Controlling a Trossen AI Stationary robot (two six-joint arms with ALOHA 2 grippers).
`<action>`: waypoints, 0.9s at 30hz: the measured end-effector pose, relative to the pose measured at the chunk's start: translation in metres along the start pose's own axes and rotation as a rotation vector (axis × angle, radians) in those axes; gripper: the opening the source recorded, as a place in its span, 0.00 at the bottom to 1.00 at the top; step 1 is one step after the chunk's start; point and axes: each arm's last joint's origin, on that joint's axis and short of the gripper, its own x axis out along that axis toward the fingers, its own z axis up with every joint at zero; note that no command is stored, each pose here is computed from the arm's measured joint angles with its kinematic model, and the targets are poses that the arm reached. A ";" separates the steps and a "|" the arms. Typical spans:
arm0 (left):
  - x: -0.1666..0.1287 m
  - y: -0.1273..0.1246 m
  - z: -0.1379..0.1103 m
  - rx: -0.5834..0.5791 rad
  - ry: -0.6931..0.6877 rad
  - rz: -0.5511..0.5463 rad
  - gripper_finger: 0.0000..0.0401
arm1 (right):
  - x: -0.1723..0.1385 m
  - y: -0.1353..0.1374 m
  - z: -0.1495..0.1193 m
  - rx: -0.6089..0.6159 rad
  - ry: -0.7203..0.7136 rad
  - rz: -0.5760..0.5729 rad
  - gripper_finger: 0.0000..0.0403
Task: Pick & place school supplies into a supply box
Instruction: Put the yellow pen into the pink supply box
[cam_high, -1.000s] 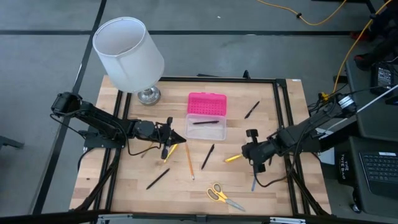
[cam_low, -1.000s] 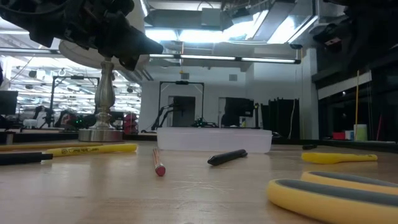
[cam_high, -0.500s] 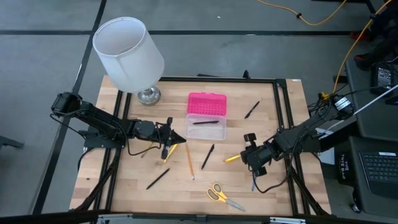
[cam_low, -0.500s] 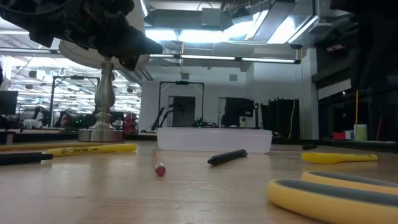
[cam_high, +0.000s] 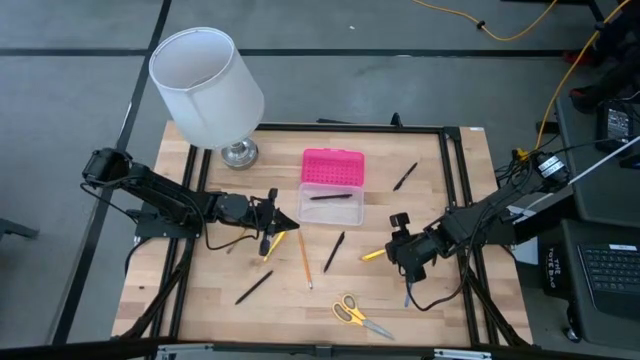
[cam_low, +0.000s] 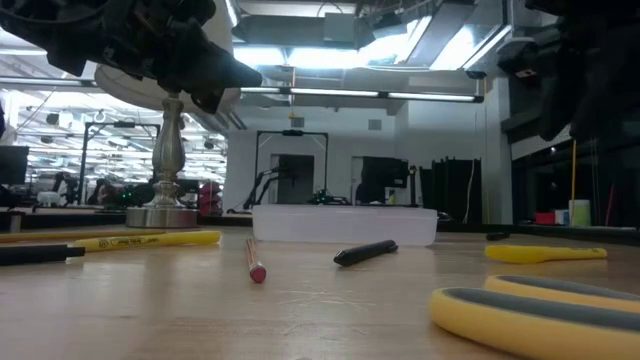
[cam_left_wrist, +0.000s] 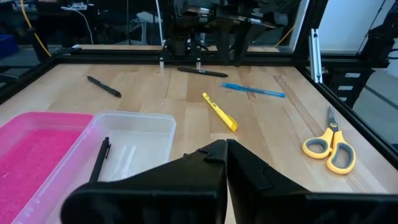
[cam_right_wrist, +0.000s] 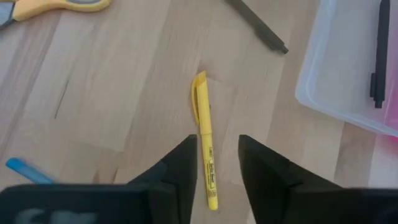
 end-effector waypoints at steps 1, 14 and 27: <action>0.000 0.000 0.000 0.000 0.000 0.000 0.01 | 0.001 0.000 -0.001 0.001 -0.002 0.000 0.32; 0.000 0.000 0.000 0.000 0.000 0.000 0.01 | 0.033 -0.002 -0.018 0.109 0.008 0.001 0.34; 0.000 0.000 0.000 0.000 -0.001 0.003 0.01 | 0.075 -0.003 -0.021 0.077 0.146 0.023 0.34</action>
